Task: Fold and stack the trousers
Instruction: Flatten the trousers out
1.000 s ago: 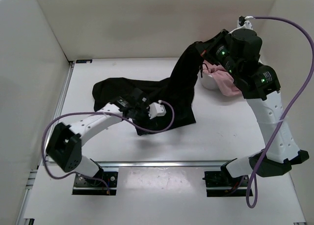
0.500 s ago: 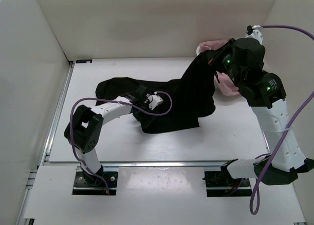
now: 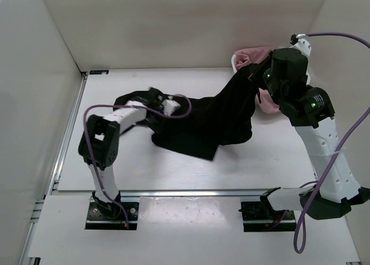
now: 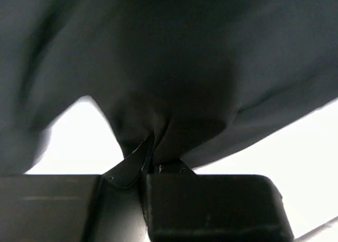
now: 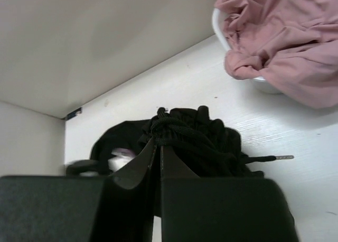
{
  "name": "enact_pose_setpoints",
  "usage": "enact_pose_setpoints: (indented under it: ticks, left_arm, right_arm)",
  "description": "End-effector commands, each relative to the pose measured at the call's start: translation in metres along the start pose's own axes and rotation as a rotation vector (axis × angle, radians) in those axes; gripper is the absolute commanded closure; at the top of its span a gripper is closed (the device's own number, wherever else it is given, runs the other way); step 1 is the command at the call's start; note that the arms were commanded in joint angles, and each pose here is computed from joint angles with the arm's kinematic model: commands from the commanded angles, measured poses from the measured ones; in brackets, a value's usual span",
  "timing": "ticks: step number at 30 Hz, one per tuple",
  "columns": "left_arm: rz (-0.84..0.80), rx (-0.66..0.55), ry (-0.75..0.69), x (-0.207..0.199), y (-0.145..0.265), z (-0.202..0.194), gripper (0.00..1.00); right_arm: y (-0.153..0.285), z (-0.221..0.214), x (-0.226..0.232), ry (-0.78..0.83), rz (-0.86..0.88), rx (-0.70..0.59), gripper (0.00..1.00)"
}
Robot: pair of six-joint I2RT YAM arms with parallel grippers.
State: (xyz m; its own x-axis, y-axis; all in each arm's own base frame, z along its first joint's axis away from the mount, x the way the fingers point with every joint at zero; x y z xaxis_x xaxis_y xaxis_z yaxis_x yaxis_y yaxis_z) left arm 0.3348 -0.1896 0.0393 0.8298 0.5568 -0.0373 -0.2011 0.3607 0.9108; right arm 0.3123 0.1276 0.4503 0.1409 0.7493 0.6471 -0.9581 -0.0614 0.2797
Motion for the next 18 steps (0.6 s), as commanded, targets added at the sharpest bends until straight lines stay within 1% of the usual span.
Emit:
enact_pose_setpoints:
  ticks: [1, 2, 3, 4, 5, 6, 7, 8, 9, 11, 13, 14, 15, 16, 17, 18]
  left_arm:
    - [0.383, -0.045, 0.040, 0.122, 0.122, -0.017, 0.86]
    - [0.491, -0.077, 0.017, 0.139, 0.164, -0.018, 0.86]
    - [0.570, -0.073, -0.009, 0.153, 0.192, -0.024, 0.86]
    - [0.664, -0.020, -0.074, 0.171, 0.224, -0.041, 0.86]
    - [0.745, -0.029, -0.116, 0.172, 0.258, -0.041, 0.86]
    - [0.782, -0.009, -0.154, 0.173, 0.273, -0.045, 0.86]
    - [0.818, 0.043, -0.219, 0.173, 0.287, -0.049, 0.86]
    - [0.854, 0.047, -0.250, 0.167, 0.303, -0.050, 0.86]
    - [0.851, 0.076, -0.272, 0.162, 0.309, -0.056, 0.86]
    - [0.849, 0.153, -0.312, 0.151, 0.315, -0.071, 0.86]
    - [0.827, 0.238, -0.339, 0.142, 0.315, -0.089, 0.86]
    - [0.796, 0.295, -0.347, 0.136, 0.308, -0.103, 0.86]
    - [0.774, 0.313, -0.360, 0.128, 0.307, -0.111, 0.86]
    - [0.739, 0.334, -0.359, 0.121, 0.301, -0.119, 0.86]
    - [0.677, 0.360, -0.361, 0.112, 0.291, -0.129, 0.86]
    - [0.638, 0.370, -0.353, 0.105, 0.282, -0.137, 0.86]
  right_arm:
    - [-0.002, 0.017, -0.016, 0.044, -0.057, -0.077, 1.00]
    - [-0.007, 0.009, -0.019, 0.060, -0.073, -0.046, 1.00]
    - [-0.018, 0.009, -0.026, 0.060, -0.101, -0.039, 1.00]
    - [-0.024, 0.005, -0.032, 0.064, -0.118, -0.013, 1.00]
    - [-0.033, 0.009, -0.041, 0.052, -0.139, -0.003, 1.00]
    - [-0.045, 0.003, -0.043, 0.059, -0.137, 0.038, 1.00]
    - [-0.048, -0.004, -0.034, 0.053, -0.074, 0.109, 1.00]
    - [-0.054, 0.000, -0.037, 0.047, -0.069, 0.122, 1.00]
    - [-0.060, 0.001, -0.034, 0.042, -0.061, 0.141, 1.00]
    - [-0.057, 0.005, -0.035, 0.062, -0.068, 0.159, 1.00]
    - [-0.057, 0.007, -0.044, 0.073, -0.096, 0.164, 1.00]
    - [-0.048, 0.006, -0.047, 0.074, -0.098, 0.166, 1.00]
    - [-0.048, -0.007, -0.062, 0.086, -0.129, 0.208, 1.00]
    - [-0.045, -0.016, -0.066, 0.086, -0.127, 0.238, 1.00]
    - [-0.037, -0.020, -0.070, 0.084, -0.122, 0.248, 1.00]
    - [-0.032, -0.031, -0.080, 0.088, -0.145, 0.285, 1.00]
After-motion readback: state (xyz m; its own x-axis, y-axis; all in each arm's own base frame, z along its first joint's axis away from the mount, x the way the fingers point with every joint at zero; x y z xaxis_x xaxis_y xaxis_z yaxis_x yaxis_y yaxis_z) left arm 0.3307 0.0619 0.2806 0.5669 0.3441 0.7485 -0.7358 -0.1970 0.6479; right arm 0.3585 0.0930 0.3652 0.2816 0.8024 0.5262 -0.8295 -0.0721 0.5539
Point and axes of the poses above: each gripper's point midway between its finger pads, its own y axis back along the fingers, its own x axis along the line the jaws close on, z = x × y, the point moved 1 cm from there along y, back along the fingers, and after that the axes turned 9 degrees about -y, right-handed, at the moved point
